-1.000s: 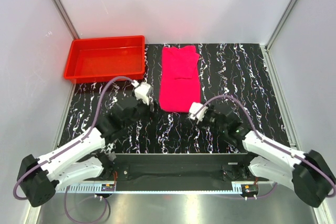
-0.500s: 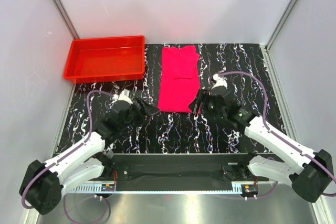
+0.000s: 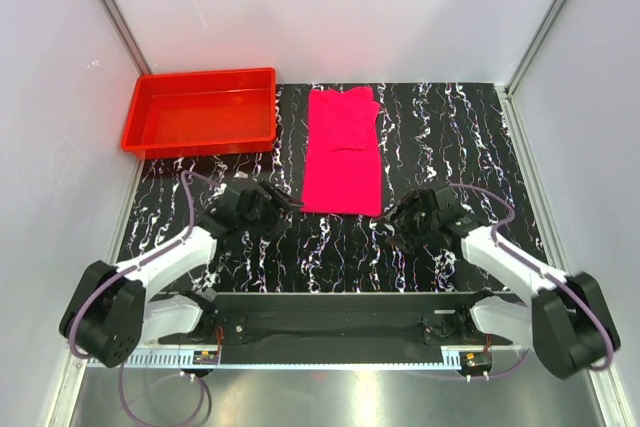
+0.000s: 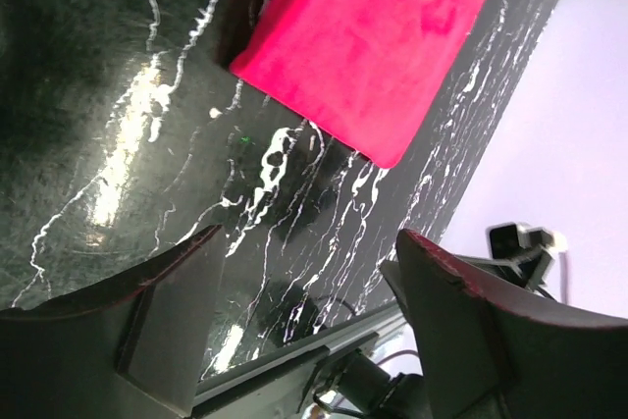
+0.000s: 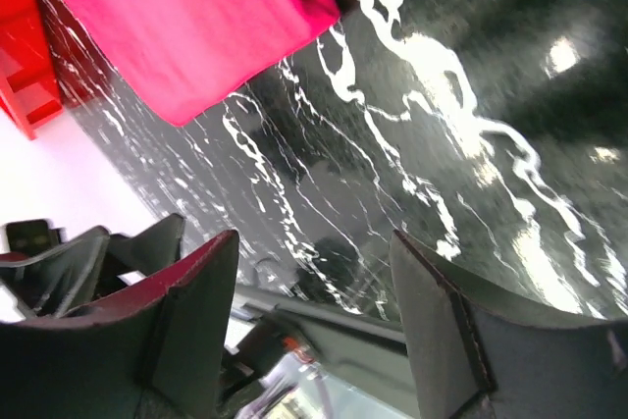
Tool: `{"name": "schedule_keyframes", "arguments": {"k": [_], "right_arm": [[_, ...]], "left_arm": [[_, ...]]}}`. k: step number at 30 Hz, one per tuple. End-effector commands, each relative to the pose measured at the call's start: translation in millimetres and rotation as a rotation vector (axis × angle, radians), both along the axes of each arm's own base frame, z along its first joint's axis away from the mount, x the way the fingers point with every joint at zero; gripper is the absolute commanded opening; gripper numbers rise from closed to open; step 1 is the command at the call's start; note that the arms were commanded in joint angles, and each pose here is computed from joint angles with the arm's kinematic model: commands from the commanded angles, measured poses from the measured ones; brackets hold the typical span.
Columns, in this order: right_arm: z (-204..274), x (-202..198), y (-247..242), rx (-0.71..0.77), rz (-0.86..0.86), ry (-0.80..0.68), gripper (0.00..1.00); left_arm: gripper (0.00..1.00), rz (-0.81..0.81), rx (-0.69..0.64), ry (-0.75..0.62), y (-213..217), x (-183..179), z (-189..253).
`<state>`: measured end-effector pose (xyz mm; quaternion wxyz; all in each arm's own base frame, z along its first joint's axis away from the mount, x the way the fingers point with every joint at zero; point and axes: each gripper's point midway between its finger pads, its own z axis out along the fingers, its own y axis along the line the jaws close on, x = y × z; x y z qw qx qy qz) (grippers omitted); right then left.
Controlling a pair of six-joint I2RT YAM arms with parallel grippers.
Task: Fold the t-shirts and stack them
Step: Fold the tshirt
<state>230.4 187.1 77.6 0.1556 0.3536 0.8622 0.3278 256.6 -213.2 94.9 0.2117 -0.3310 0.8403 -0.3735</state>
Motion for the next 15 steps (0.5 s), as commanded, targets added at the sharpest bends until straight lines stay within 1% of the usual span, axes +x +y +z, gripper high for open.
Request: {"name": "schedule_keyframes", "arguments": {"k": [1, 4, 6, 7, 11, 15], "right_arm": [[8, 12, 24, 0.176, 0.043, 0.030, 0.70], [-2, 25, 22, 0.195, -0.010, 0.048, 0.69], [-10, 33, 17, 0.158, -0.044, 0.045, 0.67], [-15, 39, 16, 0.156, -0.057, 0.036, 0.63], [-34, 56, 1, 0.123, -0.127, 0.022, 0.57], [-49, 66, -2, 0.086, -0.115, 0.034, 0.56]], "left_arm": [[0.74, 0.000, -0.084, 0.011, -6, 8, 5], [0.74, -0.007, -0.092, 0.039, -7, 14, -2], [0.74, -0.006, -0.096, 0.043, -7, 17, -5], [0.74, -0.009, -0.093, 0.035, -6, 18, -5], [0.73, -0.014, -0.124, 0.002, -7, 23, -6], [0.73, -0.048, -0.129, 0.007, -10, 20, -11]]}}
